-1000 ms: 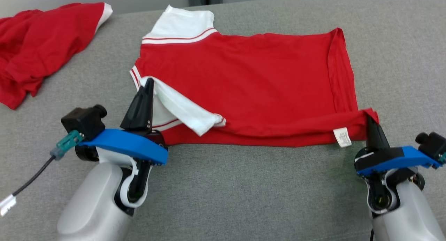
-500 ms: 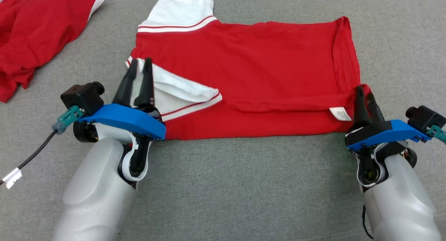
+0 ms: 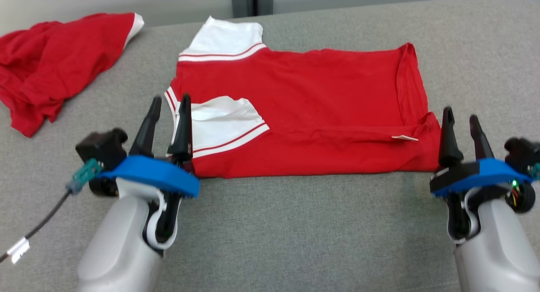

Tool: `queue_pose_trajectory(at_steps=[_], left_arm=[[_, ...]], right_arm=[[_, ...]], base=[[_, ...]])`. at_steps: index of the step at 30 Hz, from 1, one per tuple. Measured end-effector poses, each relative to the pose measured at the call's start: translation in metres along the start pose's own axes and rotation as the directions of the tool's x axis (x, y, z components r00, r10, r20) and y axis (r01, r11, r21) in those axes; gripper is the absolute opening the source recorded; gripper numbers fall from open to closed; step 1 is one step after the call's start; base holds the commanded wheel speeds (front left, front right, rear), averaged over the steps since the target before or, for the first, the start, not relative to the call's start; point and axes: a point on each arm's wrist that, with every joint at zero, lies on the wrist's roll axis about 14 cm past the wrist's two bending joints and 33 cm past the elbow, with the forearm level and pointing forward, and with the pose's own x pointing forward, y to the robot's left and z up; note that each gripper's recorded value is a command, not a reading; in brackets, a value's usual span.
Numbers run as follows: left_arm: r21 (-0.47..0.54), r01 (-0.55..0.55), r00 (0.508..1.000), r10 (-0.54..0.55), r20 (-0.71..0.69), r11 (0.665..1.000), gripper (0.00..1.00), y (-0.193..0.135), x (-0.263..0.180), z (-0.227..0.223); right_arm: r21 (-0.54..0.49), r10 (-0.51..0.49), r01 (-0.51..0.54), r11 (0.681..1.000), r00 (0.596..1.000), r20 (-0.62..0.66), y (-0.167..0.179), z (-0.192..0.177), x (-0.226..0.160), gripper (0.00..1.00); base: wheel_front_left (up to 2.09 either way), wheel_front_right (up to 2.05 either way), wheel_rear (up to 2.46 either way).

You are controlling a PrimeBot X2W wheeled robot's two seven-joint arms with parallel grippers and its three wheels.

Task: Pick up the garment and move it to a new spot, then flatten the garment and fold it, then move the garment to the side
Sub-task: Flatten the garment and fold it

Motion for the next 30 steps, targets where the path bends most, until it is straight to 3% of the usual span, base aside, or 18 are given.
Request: queue_pose_trajectory(at_steps=[6, 12, 23, 25, 26, 27, 30], left_arm=[[0.040, -0.076, 0.990, 0.081, -0.116, 0.996, 1.00, 0.022, -0.041, -0.024], [0.044, -0.197, 0.929, 0.200, -0.313, 0.980, 1.00, 0.045, -0.077, -0.062], [-0.004, -0.298, 0.843, 0.262, -0.469, 0.954, 1.00, 0.059, -0.083, -0.102], [-0.018, -0.306, 0.841, 0.261, -0.473, 0.952, 0.78, 0.059, -0.079, -0.104], [-0.029, -0.308, 0.843, 0.259, -0.471, 0.951, 0.59, 0.059, -0.077, -0.104], [-0.043, -0.315, 0.844, 0.259, -0.470, 0.948, 0.46, 0.059, -0.075, -0.104], [-0.058, -0.317, 0.843, 0.254, -0.474, 0.947, 0.17, 0.059, -0.074, -0.106]], right_arm=[[-0.090, 0.003, -0.003, 0.996, 1.000, -0.004, -0.010, -0.002, -0.032, 1.00], [-0.102, -0.011, 0.007, 0.995, 0.999, -0.035, -0.019, -0.010, -0.054, 1.00], [-0.109, -0.025, 0.017, 0.994, 0.997, -0.074, -0.027, -0.018, -0.059, 1.00], [-0.110, -0.030, 0.021, 0.994, 0.996, -0.080, -0.029, -0.020, -0.060, 1.00], [-0.111, -0.031, 0.022, 0.994, 0.996, -0.083, -0.029, -0.021, -0.060, 1.00], [-0.112, -0.032, 0.023, 0.994, 0.996, -0.086, -0.030, -0.022, -0.060, 1.00], [-0.109, -0.035, 0.024, 0.994, 0.994, -0.103, -0.031, -0.027, -0.060, 1.00]], base=[[0.00, 0.00, 0.00], [0.00, 0.00, 0.00], [0.00, 0.00, 0.00], [0.00, 0.00, 0.00], [0.00, 0.00, 0.00], [0.00, 0.00, 0.00], [0.00, 0.00, 0.00]])
